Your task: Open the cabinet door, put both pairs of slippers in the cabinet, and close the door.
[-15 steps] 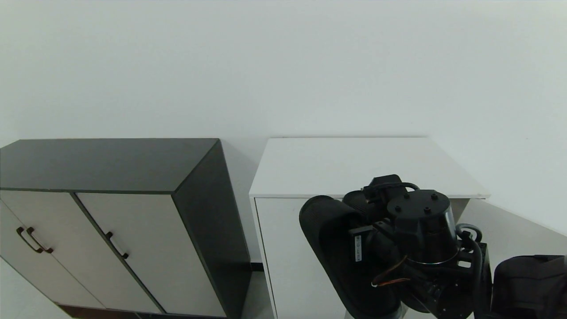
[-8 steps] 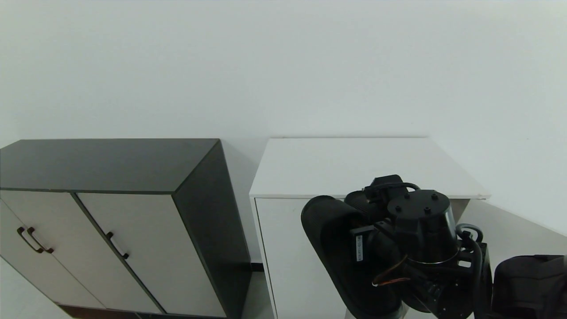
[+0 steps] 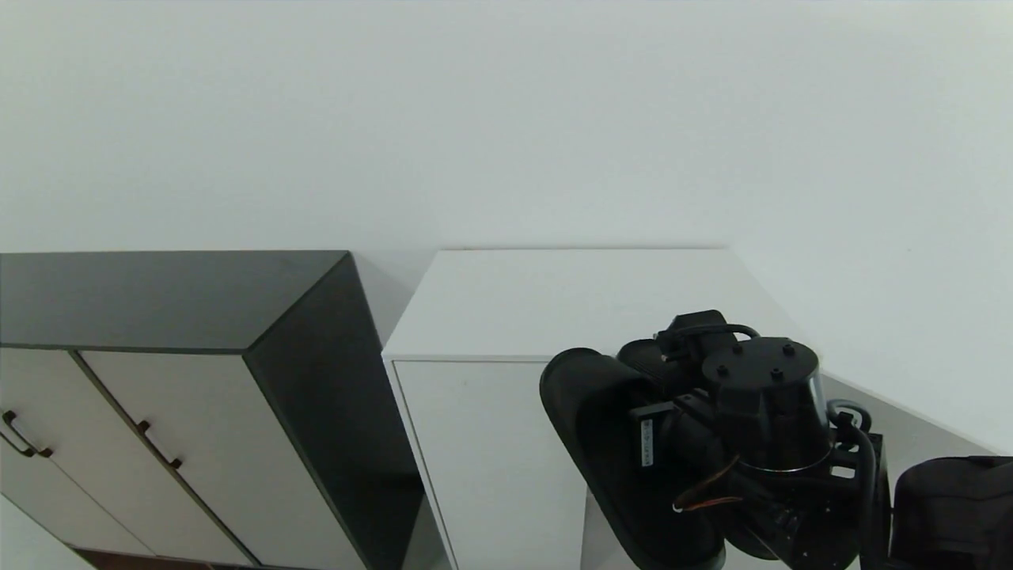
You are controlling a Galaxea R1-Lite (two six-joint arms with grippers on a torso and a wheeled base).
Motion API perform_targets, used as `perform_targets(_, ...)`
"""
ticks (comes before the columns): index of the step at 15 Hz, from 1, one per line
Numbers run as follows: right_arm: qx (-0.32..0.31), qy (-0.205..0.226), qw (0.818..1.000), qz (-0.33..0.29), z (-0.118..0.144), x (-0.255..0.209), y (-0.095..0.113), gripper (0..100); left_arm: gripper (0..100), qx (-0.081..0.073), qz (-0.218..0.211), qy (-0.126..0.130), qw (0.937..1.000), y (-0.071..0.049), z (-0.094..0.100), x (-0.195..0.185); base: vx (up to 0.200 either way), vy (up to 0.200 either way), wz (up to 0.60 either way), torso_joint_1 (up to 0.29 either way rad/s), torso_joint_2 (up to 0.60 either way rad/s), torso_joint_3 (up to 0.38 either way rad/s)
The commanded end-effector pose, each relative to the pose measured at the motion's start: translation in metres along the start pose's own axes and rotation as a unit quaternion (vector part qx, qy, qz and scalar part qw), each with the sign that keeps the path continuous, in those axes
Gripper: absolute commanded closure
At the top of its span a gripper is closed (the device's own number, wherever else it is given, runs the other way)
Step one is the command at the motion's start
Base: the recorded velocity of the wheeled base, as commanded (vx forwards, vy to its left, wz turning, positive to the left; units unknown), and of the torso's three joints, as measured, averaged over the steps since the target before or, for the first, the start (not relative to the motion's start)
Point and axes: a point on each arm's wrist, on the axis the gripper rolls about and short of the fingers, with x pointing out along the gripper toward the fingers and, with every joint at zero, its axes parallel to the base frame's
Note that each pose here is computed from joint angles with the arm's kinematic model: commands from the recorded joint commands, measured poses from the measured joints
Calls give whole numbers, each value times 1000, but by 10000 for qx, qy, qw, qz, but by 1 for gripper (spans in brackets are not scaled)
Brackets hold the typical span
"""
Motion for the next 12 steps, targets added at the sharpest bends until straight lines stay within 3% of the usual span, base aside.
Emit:
perform_targets(1, 36, -73, 9999, 80, 4, -8, -1, 100, 100, -5, 3, 4, 10000, 0, 0, 0, 0, -200, 0, 7, 7, -2)
perform_targets(8, -59, -56, 9990, 429, -1, -23, 0, 100, 100, 3, 3, 4, 10000, 0, 0, 0, 0, -200, 0, 5, 2, 0)
perform_targets(12, -88, -24, 9986, 512, -3, -26, 2, 100, 100, -5, 3, 4, 10000, 0, 0, 0, 0, 0, 0, 0, 0, 0)
